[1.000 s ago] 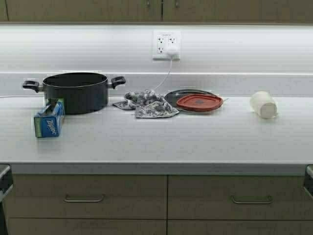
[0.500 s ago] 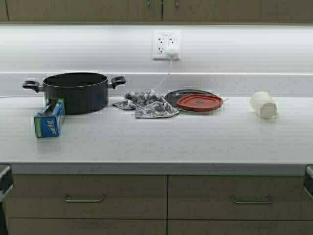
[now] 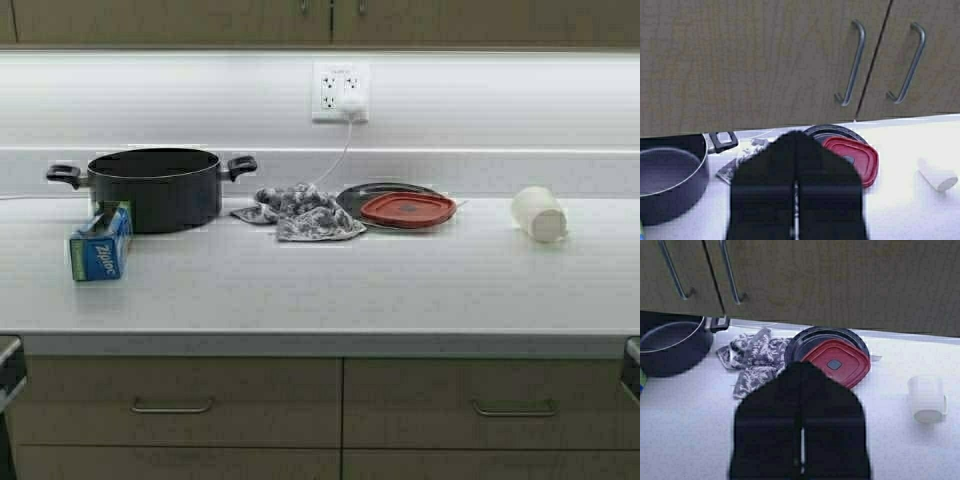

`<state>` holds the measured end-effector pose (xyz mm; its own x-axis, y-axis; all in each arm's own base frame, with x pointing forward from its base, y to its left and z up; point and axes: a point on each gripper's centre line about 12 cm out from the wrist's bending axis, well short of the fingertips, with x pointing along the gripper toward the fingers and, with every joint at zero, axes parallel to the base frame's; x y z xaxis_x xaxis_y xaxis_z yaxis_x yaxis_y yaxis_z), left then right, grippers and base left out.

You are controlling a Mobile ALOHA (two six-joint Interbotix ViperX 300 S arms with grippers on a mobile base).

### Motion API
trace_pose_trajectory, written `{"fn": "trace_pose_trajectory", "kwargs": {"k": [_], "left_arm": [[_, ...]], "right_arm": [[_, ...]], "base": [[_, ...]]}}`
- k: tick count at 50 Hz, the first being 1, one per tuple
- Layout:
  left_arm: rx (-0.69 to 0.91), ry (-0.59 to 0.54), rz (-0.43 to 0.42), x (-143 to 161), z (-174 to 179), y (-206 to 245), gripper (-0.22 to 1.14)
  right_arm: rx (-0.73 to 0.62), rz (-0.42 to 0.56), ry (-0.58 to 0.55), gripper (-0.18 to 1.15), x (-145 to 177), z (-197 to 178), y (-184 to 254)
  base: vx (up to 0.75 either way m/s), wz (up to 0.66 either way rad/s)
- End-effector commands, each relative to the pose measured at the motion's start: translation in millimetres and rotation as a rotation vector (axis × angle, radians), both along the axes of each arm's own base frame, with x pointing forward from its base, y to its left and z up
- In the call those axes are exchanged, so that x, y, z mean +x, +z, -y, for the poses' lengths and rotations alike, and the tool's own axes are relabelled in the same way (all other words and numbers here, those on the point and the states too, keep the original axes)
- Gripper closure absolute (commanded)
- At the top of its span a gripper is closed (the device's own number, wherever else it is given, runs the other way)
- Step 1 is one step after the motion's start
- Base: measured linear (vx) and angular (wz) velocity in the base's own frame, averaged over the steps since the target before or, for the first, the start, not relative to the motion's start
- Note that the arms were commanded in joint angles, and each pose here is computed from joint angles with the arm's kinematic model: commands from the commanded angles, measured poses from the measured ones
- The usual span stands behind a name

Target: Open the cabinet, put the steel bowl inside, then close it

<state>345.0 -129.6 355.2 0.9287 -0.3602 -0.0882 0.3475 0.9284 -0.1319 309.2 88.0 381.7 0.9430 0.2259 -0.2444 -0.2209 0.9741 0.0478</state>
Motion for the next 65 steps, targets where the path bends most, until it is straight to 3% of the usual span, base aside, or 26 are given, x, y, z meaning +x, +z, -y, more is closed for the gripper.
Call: {"fn": "trace_pose_trajectory", "kwargs": {"k": [1,65], "left_arm": [[-0.014,-0.003,0.034,-4.1,-0.2,12.5,0.88],[-0.015,-0.002,0.037,-3.8,-0.7,13.3,0.87]], "right_arm": [[0.005,0.026,0.003,0.90,-2.4,0.1,8.4],[0.002,0.026,0.003,0.90,-2.4,0.2,8.9]], "base": [[0.00,0.00],[0.00,0.00]]}}
